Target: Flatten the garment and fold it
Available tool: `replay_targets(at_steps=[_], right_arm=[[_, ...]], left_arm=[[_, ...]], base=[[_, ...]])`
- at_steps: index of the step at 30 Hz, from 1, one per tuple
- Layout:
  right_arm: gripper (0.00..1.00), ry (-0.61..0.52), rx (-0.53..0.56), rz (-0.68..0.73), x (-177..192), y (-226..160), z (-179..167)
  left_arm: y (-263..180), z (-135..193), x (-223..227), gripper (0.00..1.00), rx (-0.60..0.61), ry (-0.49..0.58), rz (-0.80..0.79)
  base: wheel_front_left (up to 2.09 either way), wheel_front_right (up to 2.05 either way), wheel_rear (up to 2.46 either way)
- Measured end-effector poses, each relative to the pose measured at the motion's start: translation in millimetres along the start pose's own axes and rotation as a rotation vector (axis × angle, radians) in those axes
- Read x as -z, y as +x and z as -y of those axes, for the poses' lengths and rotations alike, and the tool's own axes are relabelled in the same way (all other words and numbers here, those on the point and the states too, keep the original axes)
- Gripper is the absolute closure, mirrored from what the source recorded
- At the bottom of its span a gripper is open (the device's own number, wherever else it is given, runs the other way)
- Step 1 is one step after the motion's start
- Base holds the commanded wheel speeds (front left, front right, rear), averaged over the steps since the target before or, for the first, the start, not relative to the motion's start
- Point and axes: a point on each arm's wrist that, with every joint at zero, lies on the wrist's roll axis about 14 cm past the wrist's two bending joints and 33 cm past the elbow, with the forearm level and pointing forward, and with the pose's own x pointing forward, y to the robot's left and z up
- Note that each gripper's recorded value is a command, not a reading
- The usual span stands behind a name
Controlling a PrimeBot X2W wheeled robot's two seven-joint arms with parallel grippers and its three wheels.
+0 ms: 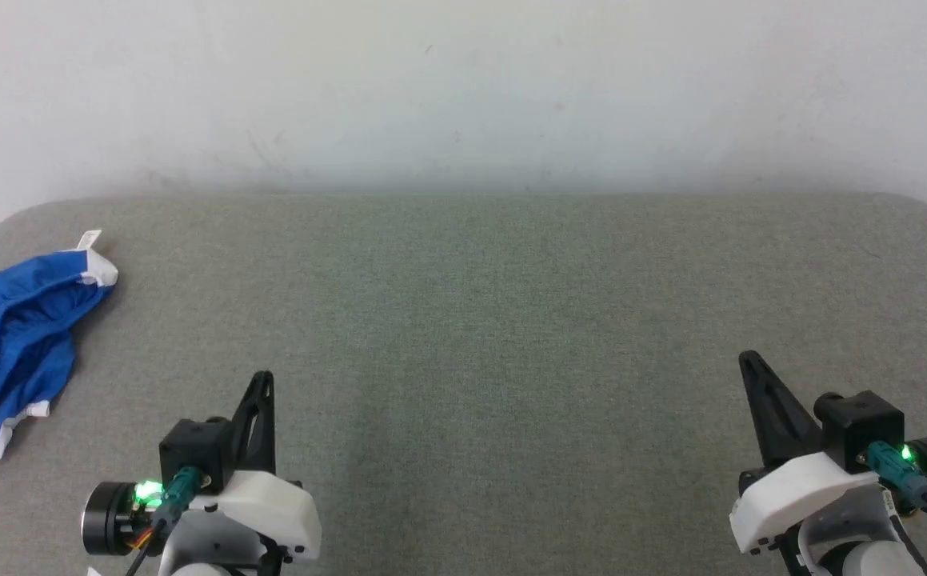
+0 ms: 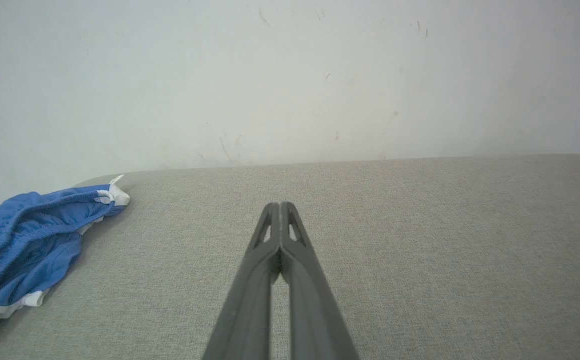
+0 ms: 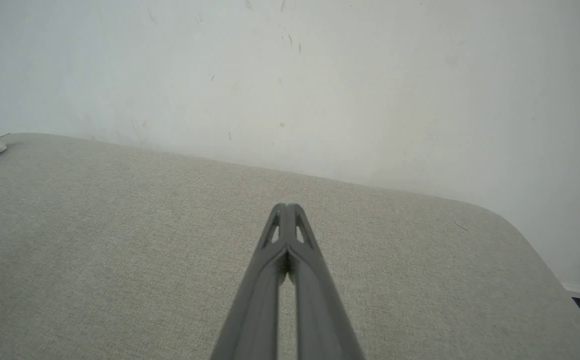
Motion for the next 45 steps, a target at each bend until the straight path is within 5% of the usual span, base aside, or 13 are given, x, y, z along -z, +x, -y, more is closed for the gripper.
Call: replay_targets(at_steps=[3,4,45], right_arm=[[1.0,0.0,0.0,0.0,0,0,0],[0.0,0.0,0.0,0.0,0,0,0],[0.0,0.041,-0.044,0.038,0,10,-14]], left_arm=[[0,0,0,1.0,0.0,0.0,0.0],[0,0,0,0.0,0.0,0.0,0.0],[-13,-22,0,0.0,-0.068,-0.093,0.044]], base=[[0.0,0.0,0.0],[0.0,0.0,0.0],[0.0,0.0,0.0]])
